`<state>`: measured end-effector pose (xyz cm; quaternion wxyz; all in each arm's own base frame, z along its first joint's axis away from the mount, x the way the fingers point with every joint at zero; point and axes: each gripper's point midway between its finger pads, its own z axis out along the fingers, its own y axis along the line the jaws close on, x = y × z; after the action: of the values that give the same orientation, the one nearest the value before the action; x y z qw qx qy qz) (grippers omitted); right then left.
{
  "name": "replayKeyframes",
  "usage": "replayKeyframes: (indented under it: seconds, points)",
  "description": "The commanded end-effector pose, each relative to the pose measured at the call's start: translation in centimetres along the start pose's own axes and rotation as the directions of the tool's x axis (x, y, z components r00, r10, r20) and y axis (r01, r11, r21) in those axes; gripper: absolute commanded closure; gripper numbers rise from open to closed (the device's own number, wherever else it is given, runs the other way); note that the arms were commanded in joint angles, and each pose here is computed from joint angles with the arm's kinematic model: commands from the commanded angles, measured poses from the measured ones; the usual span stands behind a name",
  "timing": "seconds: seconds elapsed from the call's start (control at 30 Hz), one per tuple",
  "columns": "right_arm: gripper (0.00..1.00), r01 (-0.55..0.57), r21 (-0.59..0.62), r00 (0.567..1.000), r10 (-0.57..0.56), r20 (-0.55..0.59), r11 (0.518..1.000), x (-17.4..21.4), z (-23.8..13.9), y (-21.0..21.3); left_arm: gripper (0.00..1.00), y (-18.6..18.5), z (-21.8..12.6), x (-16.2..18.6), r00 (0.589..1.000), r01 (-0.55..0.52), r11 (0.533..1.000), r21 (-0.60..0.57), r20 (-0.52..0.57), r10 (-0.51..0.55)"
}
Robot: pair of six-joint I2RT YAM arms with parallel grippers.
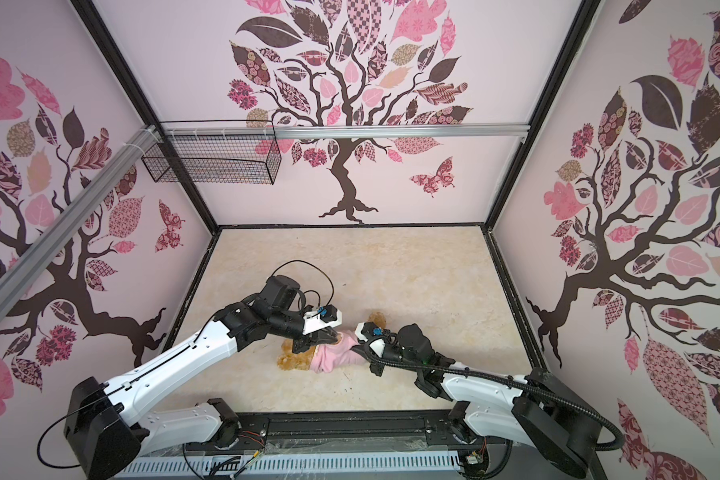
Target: Dress the teddy bear
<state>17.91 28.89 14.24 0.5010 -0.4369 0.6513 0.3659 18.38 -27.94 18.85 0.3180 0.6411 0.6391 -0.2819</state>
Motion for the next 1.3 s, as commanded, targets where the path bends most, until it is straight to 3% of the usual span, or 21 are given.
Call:
replayKeyframes:
  seconds: [0.0, 0.27, 0.5, 0.57, 0.63, 0.7, 0.83, 0.97, 1.27]
  points:
    - [1.00, 0.031, -0.010, 0.996, -0.030, 0.084, 0.999, -2.8, 0.0, 0.2, 0.77, 0.4, -0.1, -0.5, 0.999, -0.026, 1.000, -0.014, -0.021, 0.025]
    - [1.00, 0.020, -0.017, 0.995, -0.019, 0.094, 1.000, -3.4, 0.3, 0.3, 0.70, -0.3, 1.0, 0.8, 0.995, -0.032, 0.999, 0.014, -0.089, 0.033]
    - [1.00, -0.099, 0.030, 0.988, 0.095, 0.125, 0.995, -5.4, 0.8, -1.0, 0.66, -2.6, 2.0, 3.3, 0.976, -0.054, 0.994, 0.098, -0.206, 0.073]
    - [1.00, -0.145, 0.021, 0.978, 0.140, 0.156, 0.989, -6.4, 0.8, -1.1, 0.72, -2.7, 2.0, 3.8, 0.971, -0.055, 0.993, 0.101, -0.227, 0.077]
    - [1.00, -0.188, 0.019, 0.967, 0.181, 0.179, 0.982, -7.2, 0.8, -1.3, 0.87, -2.6, 2.0, 3.6, 0.973, -0.065, 0.993, 0.094, -0.216, 0.085]
    - [1.00, -0.222, 0.046, 0.960, 0.210, 0.185, 0.974, -7.3, 0.7, -1.8, 1.00, -2.5, 1.5, 2.0, 0.984, -0.079, 0.994, 0.078, -0.151, 0.090]
    - [1.00, -0.246, 0.153, 0.963, 0.224, 0.147, 0.957, -5.3, 0.3, -3.5, 1.00, -1.5, -0.7, -2.3, 0.994, -0.062, 0.998, -0.014, 0.086, 0.063]
    - [1.00, -0.234, 0.197, 0.968, 0.211, 0.134, 0.952, -3.5, -0.5, -3.9, 1.00, -0.1, -3.9, -5.2, 0.947, 0.010, 0.994, -0.109, 0.321, 0.026]
    - [1.00, -0.186, 0.286, 0.977, 0.146, 0.158, 0.940, -2.2, -2.5, -4.8, 1.00, 1.0, -6.1, -5.1, 0.904, 0.096, 0.985, -0.145, 0.426, -0.025]
